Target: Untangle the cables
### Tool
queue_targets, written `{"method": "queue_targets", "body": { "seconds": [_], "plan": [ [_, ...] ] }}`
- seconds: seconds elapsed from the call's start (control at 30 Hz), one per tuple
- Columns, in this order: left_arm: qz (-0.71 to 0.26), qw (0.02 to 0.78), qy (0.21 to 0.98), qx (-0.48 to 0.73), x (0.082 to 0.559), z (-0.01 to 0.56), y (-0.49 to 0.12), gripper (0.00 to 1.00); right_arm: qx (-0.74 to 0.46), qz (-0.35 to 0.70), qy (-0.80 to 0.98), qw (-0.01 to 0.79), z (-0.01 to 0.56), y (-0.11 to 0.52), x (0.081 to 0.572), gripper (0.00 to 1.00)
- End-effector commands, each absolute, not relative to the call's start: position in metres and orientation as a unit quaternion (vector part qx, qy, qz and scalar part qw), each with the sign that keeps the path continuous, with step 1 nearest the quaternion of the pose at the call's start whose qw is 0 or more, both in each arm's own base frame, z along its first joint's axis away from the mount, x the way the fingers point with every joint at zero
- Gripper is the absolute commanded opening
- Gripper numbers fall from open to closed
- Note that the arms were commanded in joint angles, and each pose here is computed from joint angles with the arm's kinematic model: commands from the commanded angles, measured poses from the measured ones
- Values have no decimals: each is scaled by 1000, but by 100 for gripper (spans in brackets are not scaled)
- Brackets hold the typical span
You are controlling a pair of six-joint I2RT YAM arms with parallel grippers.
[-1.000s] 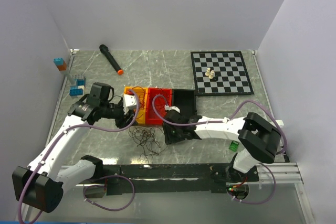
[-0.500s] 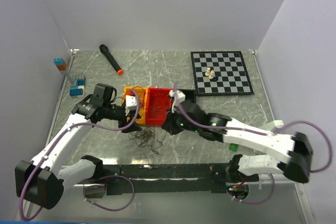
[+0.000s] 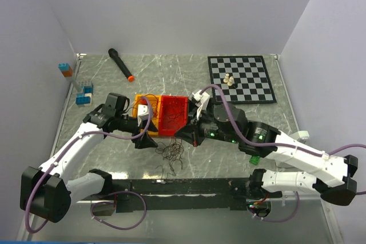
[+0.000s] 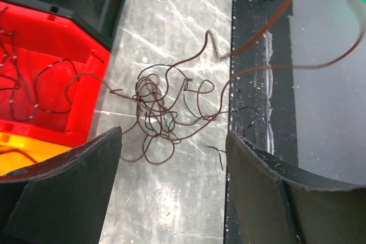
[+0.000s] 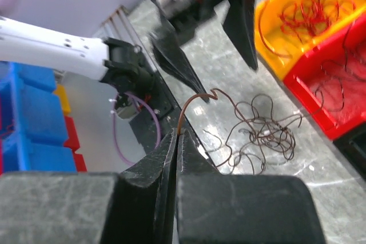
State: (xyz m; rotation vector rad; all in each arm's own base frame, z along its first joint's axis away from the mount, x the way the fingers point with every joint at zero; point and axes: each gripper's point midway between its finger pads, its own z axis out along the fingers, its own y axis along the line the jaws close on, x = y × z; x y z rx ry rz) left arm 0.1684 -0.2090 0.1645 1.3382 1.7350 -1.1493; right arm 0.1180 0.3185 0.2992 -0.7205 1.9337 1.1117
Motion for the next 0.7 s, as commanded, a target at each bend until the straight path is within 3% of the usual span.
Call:
{"method": "queue_targets", "body": {
  "seconds": [0.0, 0.27, 0.67],
  "plan": [
    [-469, 333, 625, 527, 159, 171, -216, 78, -281, 471, 706, 448, 373, 313, 117, 0],
    [-477, 333, 622, 524, 158, 174, -218, 78, -289, 494, 648, 503, 456, 310, 116, 0],
    [-489, 331, 608, 531, 151, 173, -218, 78, -308, 515, 602, 527, 504, 316, 110, 0]
  ]
}}
